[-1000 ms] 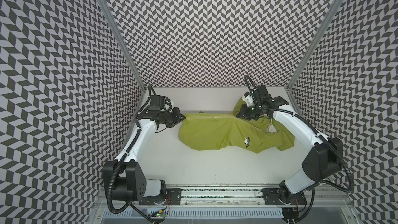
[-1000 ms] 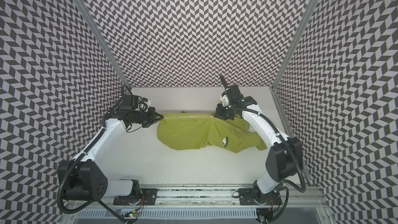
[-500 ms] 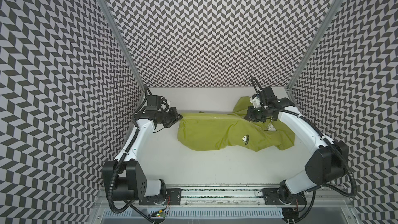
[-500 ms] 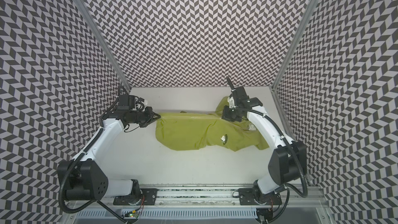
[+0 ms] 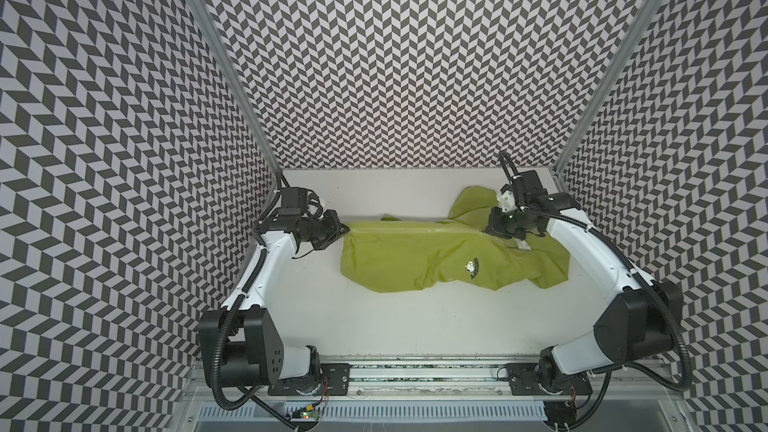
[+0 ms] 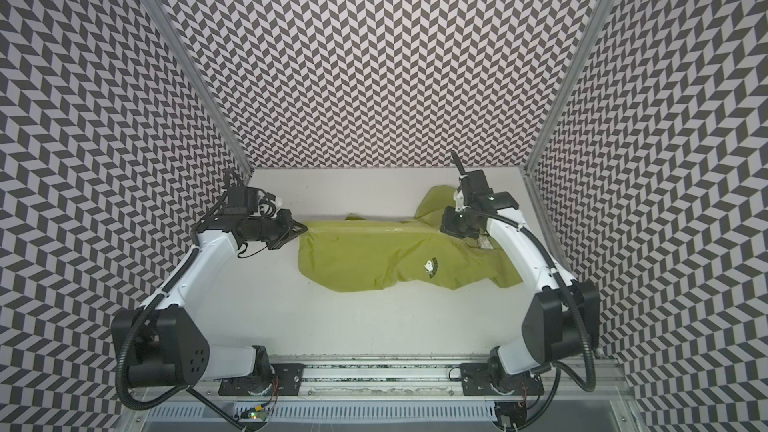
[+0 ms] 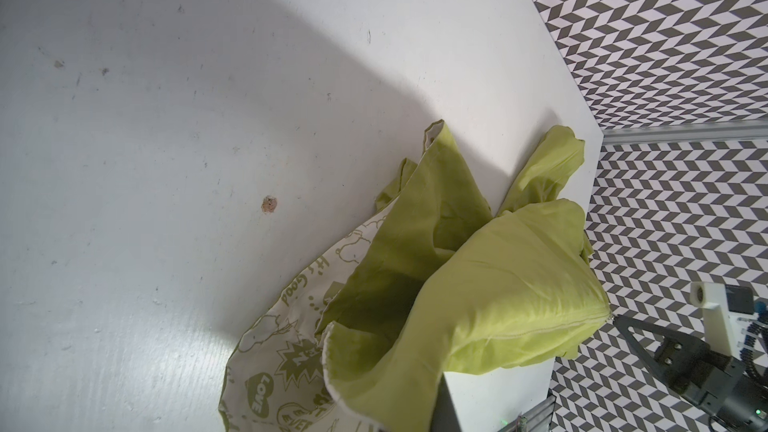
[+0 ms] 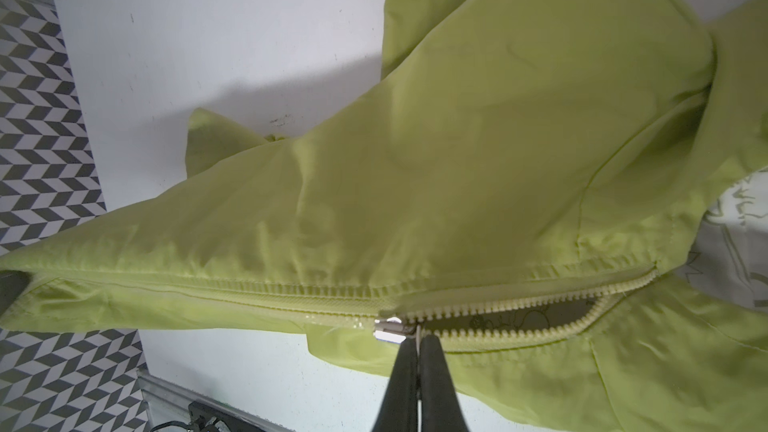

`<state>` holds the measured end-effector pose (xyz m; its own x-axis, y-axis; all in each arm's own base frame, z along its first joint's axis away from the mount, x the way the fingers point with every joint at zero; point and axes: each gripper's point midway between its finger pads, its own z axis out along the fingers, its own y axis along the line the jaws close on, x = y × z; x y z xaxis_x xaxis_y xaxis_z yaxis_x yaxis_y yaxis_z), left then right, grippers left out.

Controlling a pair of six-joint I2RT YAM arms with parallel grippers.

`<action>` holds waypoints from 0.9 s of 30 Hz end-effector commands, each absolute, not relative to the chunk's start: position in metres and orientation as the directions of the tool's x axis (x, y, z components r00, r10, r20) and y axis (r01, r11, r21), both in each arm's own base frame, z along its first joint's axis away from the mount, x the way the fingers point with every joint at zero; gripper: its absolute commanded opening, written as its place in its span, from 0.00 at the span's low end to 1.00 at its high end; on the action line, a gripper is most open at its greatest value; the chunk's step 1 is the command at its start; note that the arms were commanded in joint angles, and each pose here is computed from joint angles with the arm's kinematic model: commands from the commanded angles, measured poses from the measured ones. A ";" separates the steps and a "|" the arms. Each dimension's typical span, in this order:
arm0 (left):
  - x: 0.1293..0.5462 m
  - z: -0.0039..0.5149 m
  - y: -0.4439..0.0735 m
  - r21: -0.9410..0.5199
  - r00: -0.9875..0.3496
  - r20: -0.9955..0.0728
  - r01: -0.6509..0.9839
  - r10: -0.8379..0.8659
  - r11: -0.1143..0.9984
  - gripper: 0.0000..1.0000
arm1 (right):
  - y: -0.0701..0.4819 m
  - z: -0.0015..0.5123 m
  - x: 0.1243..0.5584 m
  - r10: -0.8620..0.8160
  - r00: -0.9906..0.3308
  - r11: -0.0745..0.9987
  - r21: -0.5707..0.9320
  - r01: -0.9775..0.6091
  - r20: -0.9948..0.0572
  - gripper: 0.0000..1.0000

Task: Zip up the jacket
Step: 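Draw the right gripper farther along the zipper while the left gripper holds the hem, then lift the jacket with both grippers and stretch it toward the far edge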

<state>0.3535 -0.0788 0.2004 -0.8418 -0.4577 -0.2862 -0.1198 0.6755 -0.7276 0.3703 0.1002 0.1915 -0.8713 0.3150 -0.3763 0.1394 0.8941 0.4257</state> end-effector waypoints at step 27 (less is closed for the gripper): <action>0.353 0.201 -0.065 -0.716 -0.822 -0.314 -0.124 -0.476 0.687 0.00 | 0.002 0.179 0.356 0.442 -0.805 0.890 0.304 0.339 -0.397 0.00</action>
